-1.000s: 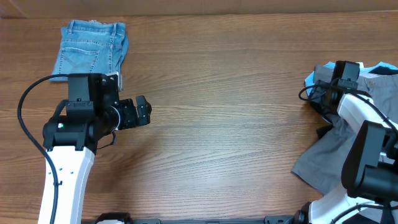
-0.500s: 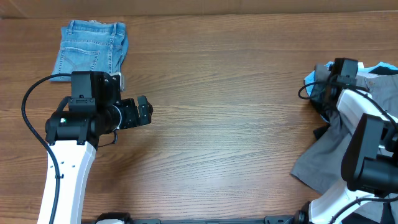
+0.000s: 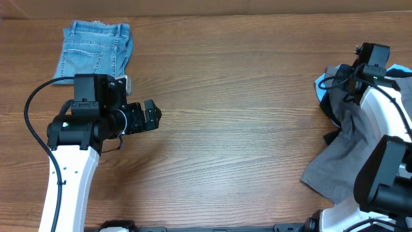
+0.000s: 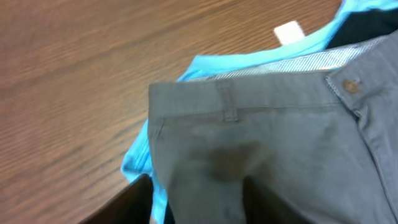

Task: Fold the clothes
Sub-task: 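Reach the right gripper into the clothes pile and grasp the grey shorts, then lift the grey shorts with the right gripper and spread them mid-table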

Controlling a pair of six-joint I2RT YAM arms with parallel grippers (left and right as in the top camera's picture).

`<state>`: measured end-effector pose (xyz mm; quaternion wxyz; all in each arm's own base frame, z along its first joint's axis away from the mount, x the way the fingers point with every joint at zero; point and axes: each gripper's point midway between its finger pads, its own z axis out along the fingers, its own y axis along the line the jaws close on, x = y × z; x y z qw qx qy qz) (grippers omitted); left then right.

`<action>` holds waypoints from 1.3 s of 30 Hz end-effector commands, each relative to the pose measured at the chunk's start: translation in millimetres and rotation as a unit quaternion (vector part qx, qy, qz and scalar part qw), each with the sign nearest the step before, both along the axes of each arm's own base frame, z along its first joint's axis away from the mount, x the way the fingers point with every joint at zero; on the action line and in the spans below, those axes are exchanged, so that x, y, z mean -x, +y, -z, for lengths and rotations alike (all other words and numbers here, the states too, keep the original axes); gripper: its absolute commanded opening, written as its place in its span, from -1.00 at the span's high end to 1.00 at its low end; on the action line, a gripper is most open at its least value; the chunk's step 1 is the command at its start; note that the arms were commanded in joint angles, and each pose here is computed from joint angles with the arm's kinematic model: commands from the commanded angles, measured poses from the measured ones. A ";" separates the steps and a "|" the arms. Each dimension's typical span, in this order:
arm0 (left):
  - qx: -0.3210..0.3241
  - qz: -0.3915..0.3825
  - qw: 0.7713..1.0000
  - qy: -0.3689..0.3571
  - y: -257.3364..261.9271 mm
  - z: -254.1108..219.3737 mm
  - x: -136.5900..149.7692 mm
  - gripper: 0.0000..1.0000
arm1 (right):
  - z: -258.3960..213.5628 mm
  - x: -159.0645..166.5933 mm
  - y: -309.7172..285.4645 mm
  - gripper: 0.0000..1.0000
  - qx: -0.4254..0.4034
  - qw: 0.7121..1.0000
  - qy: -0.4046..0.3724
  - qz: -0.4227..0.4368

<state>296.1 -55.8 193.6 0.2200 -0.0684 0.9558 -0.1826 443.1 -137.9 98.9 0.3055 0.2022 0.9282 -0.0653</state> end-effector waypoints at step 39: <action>0.006 0.007 1.000 0.000 -1.9 -6.3 1.0 -1.00 | -40.4 -1.8 -17.2 0.83 0.006 0.998 -0.028 0.051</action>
